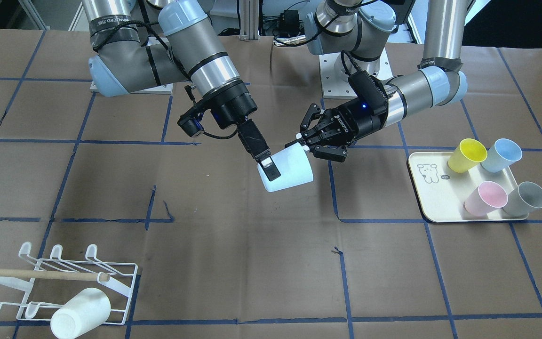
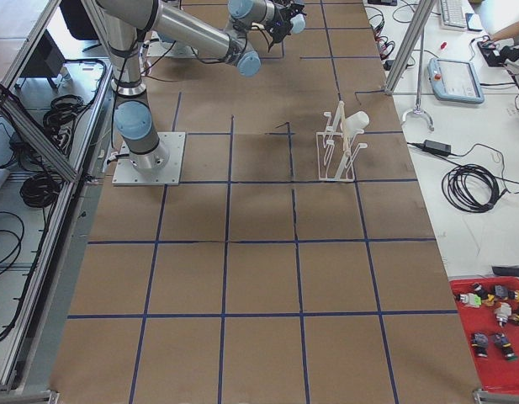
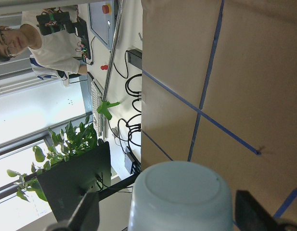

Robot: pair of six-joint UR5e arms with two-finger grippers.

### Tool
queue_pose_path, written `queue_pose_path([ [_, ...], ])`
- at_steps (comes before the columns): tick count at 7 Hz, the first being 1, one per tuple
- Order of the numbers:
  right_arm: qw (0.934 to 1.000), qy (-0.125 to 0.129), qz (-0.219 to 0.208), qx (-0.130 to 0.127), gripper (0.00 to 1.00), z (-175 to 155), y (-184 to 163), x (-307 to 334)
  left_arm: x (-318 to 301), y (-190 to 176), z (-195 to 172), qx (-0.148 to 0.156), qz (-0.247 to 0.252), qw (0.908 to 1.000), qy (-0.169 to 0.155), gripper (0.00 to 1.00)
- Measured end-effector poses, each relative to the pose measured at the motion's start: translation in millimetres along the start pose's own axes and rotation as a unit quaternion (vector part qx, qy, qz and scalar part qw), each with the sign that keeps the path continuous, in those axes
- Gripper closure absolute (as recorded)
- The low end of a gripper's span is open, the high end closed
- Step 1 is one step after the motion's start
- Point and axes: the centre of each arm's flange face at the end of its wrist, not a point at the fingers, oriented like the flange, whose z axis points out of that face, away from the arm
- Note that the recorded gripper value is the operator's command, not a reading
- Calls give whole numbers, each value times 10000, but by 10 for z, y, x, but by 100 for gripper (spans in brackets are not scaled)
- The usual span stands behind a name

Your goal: Transfer IKEA cup to right arm and place on rack

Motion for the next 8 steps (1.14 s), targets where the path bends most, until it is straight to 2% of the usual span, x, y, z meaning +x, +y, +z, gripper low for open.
queue_pose_path([
  [2,10000,11,-5,-5,4,55,-3,-11,0,0,0,0,-1,10000,0,97],
  [3,10000,18,-7,-6,11,62,-3,-9,0,0,0,0,-1,10000,0,97],
  [4,10000,21,-8,-5,26,63,-4,-7,0,0,0,0,-1,10000,0,96],
  [6,10000,29,-23,-16,63,66,-2,-3,2,-4,-1,1,4,10000,-1,96],
  [7,10000,37,-40,-39,77,68,1,1,1,-7,-1,2,10,10000,-2,93],
  [8,9999,44,-53,-96,83,67,10,0,-2,-5,-2,2,6,10000,-2,75],
])
